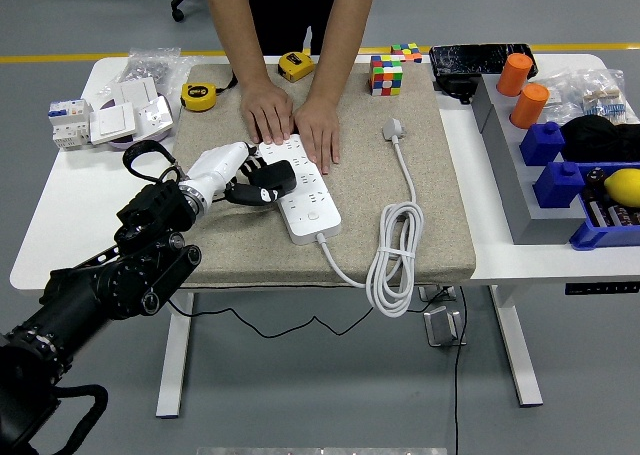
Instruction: Pick up the plug,place it near the board,insert it into the board,press the button
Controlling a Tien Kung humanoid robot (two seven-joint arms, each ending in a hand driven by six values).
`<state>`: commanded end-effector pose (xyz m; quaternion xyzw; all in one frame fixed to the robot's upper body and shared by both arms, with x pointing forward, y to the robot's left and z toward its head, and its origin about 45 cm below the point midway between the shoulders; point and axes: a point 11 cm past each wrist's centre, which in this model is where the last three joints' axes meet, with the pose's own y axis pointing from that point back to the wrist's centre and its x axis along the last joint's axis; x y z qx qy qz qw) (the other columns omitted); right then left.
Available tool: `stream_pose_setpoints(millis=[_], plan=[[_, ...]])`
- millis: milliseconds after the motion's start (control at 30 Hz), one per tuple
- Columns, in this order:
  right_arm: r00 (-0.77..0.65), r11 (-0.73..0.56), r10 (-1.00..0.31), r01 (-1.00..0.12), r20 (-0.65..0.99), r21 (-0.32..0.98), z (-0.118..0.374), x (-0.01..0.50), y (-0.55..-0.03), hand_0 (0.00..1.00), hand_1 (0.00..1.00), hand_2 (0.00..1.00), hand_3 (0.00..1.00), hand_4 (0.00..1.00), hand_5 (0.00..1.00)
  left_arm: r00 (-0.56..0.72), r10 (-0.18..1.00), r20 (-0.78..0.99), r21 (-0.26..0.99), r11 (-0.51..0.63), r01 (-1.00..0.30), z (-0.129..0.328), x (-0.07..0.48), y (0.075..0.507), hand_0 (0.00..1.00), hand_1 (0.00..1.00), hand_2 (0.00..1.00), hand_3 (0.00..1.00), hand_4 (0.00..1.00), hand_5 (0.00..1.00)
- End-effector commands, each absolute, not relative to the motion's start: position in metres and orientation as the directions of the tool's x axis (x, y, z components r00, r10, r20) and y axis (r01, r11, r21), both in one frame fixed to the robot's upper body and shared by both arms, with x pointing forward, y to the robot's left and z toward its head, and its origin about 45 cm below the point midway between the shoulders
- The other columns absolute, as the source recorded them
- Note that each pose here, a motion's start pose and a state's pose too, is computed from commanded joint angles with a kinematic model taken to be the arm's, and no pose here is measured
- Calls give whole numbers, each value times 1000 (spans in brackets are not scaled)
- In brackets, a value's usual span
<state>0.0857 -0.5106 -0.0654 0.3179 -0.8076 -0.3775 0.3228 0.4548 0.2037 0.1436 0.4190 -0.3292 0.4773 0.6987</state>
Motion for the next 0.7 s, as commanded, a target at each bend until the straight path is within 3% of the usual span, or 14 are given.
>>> stream_pose_setpoints(millis=[700], plan=[[-596, 512, -755, -275, 274, 814, -65, 89, -510, 969, 913, 859, 858, 998, 898, 313, 357, 880, 266, 177, -948, 147, 460, 208, 465, 619, 580, 552, 888, 437]])
